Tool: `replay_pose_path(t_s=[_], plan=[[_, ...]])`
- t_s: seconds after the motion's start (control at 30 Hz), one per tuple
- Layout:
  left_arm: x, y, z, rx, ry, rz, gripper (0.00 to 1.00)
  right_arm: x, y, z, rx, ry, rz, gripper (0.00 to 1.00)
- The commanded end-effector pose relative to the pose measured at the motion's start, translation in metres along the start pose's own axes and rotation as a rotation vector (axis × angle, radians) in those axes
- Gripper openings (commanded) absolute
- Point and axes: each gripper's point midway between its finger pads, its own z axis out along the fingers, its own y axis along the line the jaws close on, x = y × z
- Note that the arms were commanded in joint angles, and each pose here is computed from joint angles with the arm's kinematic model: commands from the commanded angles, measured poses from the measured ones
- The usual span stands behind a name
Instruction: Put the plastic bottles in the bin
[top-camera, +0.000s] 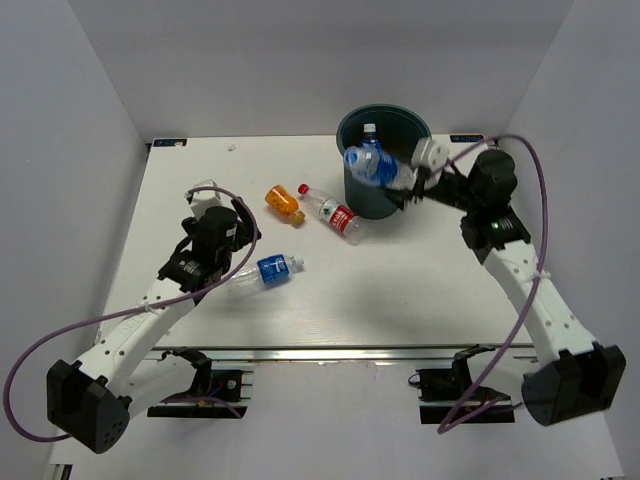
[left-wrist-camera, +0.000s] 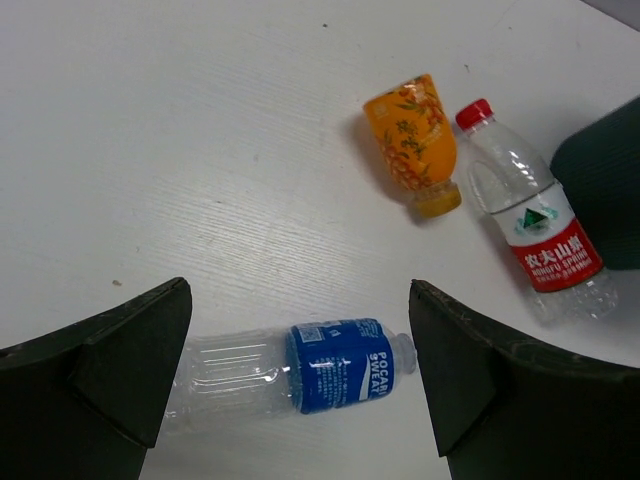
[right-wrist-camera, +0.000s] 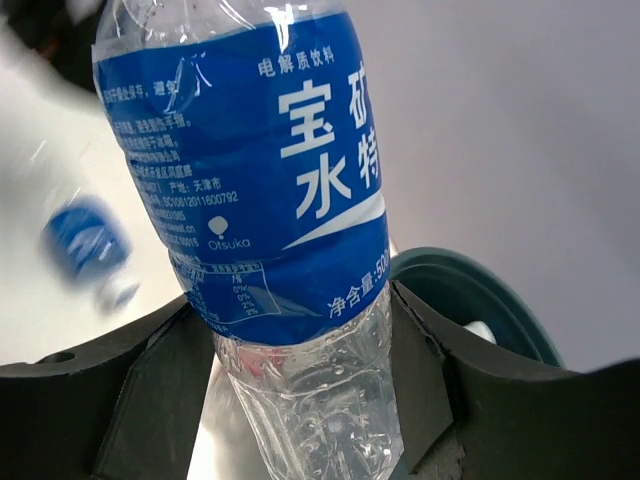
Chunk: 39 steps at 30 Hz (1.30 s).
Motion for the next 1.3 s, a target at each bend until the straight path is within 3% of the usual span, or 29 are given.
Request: replay_pose_path(t_s=[0.0,0.03,0.1,0.13,0.23,0.27,0.33,0.37,0.5,0.6,0.77,1.27], plan=[[-0.002,-0.020,-0.004,0.125,0.004,0.049,0.98,-0.056,-0.092,0.010,0.313,-0.152,0.215,0.45],[0.000,-0.027,-0.004,0.176,0.007,0.092,0.98,-0.032,-0.109,0.021,0.367,-0.124,0.306,0.46],[0.004,-0.042,-0.001,0.275,0.011,0.217,0.98,-0.032,-0.137,0.028,0.427,-0.131,0.322,0.48],[0.010,-0.053,-0.004,0.345,0.035,0.254,0.98,-0.004,-0.152,0.037,0.478,-0.093,0.361,0.49],[0.014,-0.057,-0.002,0.384,0.029,0.329,0.98,0.007,-0.192,0.044,0.591,-0.074,0.388,0.52],[0.012,-0.058,-0.002,0.393,0.014,0.340,0.98,0.037,-0.199,0.054,0.607,-0.020,0.421,0.56],[0.019,-0.054,-0.001,0.400,0.018,0.378,0.98,0.044,-0.214,0.058,0.630,0.026,0.473,0.64],[0.019,-0.058,-0.003,0.432,0.008,0.405,0.98,0.069,-0.212,0.066,0.621,0.073,0.512,0.71],[0.045,-0.061,-0.003,0.512,0.077,0.482,0.98,0.103,-0.210,0.066,0.660,0.140,0.560,0.80],[0.070,-0.059,0.008,0.524,0.142,0.515,0.98,0.101,-0.207,0.059,0.676,0.129,0.552,0.89],[0.110,-0.049,0.034,0.468,0.290,0.566,0.98,0.105,-0.197,0.041,0.709,0.162,0.547,0.89],[0.155,-0.049,0.040,0.551,0.409,0.600,0.98,0.043,-0.154,-0.024,0.740,0.072,0.493,0.89]])
